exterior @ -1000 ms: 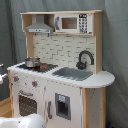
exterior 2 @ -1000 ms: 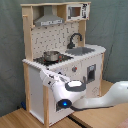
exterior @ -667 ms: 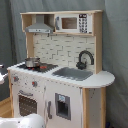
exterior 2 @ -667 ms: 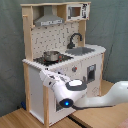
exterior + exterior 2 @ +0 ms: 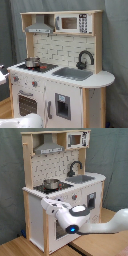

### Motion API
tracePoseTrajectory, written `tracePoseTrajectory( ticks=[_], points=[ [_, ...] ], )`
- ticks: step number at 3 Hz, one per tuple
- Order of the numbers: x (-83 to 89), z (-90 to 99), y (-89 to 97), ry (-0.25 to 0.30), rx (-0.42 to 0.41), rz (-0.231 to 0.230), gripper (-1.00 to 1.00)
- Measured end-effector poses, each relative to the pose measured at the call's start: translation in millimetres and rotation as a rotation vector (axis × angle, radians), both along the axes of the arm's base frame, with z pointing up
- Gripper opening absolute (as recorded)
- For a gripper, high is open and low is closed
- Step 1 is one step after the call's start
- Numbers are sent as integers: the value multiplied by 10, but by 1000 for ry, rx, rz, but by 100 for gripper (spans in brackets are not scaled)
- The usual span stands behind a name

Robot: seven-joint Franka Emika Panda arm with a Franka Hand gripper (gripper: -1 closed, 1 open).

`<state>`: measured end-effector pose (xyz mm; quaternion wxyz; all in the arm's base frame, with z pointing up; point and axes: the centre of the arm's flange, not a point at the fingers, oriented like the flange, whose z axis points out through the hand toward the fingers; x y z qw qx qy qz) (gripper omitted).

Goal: Play with the kitchen

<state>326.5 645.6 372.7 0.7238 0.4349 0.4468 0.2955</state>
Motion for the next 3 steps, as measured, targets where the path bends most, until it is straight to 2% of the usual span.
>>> tracePoseTrajectory(
  ticks=[3],
  points=[
    [-172, 0, -419, 64, -68, 141, 100]
  ],
)
